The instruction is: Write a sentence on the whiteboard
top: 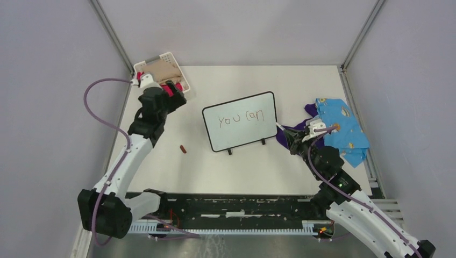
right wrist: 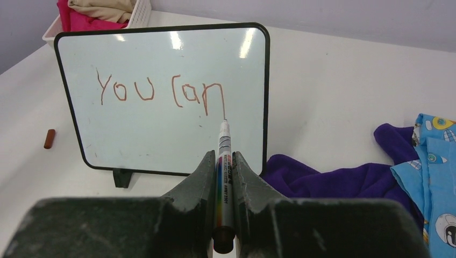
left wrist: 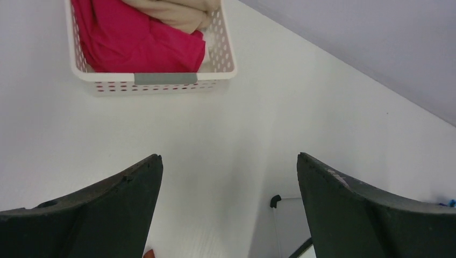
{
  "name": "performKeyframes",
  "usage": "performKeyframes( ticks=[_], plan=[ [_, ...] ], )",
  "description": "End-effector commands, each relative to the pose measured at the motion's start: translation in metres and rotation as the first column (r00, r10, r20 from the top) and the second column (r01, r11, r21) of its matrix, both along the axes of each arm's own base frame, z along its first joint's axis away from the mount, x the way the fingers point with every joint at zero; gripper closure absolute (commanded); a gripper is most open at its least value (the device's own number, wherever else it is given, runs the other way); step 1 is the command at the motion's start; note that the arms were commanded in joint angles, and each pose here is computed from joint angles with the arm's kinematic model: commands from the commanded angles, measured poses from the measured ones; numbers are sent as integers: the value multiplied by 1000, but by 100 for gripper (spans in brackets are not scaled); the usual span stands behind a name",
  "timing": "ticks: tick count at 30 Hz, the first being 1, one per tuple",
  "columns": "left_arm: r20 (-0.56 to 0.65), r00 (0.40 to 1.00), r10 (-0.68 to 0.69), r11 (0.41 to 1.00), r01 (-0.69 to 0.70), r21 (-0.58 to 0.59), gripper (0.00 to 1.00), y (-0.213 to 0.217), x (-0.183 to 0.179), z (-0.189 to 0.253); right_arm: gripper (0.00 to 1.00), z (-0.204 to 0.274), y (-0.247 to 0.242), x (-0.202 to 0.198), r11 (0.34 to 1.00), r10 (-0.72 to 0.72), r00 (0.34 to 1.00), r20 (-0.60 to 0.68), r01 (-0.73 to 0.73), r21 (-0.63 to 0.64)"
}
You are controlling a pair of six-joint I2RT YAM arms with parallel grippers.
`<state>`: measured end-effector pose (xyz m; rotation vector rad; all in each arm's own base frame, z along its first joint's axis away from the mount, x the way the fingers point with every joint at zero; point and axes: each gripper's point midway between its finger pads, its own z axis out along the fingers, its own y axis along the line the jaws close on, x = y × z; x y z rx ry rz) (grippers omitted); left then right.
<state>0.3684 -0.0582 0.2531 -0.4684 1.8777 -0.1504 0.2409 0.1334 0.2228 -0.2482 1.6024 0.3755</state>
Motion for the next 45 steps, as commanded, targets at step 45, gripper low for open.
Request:
performKeyframes(
  ticks=[45],
  plan=[
    [198, 524, -828, 480, 846, -232, 10, -133, -49, -104, 100, 34, 74, 1, 940, 270, 960, 73, -279, 199]
  ],
)
